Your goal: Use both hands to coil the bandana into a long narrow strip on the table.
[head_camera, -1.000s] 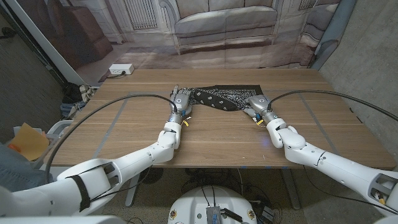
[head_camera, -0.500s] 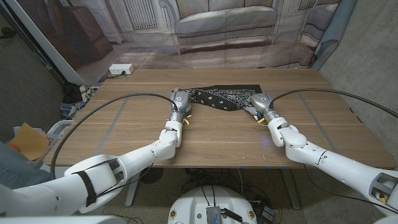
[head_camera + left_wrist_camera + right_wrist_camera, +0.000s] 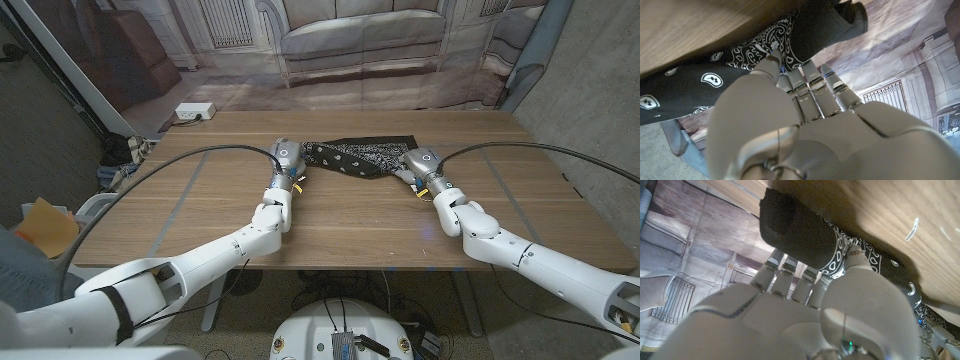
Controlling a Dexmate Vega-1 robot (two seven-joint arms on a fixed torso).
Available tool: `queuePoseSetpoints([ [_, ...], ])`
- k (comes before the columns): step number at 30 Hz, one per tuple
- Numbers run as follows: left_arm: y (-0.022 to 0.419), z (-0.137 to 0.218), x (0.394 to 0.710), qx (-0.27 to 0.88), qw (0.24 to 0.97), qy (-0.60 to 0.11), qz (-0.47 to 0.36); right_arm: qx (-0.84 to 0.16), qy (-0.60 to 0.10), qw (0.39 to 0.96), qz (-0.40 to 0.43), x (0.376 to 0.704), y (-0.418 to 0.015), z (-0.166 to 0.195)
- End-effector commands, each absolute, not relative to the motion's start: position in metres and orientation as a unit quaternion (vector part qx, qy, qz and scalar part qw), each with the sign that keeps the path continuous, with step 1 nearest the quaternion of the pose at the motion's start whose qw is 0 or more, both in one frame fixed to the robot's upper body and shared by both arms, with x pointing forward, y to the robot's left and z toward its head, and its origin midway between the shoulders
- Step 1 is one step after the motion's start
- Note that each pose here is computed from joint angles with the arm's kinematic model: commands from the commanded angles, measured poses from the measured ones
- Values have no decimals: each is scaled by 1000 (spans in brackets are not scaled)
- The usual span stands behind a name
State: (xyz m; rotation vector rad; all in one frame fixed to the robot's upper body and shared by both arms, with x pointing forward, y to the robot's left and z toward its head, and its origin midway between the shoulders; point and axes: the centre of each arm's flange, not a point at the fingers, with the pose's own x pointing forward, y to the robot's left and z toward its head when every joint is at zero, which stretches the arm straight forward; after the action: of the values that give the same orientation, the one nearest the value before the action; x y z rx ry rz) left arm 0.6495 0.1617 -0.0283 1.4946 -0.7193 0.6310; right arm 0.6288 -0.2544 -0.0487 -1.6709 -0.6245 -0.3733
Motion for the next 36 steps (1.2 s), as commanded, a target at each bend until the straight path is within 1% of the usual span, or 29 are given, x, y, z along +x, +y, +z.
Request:
queuePoseSetpoints([
  [1, 162, -31, 624, 652, 645, -297, 265, -718, -263, 623, -163, 615, -264, -53],
  [17, 159, -49, 587, 646, 663, -277, 258, -702, -257, 647, -152, 580, -273, -67],
  [28, 157, -64, 571, 643, 680, -253, 244, -693, -239, 665, -142, 560, -278, -80],
  [36, 151, -72, 557, 639, 687, -253, 235, -686, -233, 675, -141, 541, -284, -86],
])
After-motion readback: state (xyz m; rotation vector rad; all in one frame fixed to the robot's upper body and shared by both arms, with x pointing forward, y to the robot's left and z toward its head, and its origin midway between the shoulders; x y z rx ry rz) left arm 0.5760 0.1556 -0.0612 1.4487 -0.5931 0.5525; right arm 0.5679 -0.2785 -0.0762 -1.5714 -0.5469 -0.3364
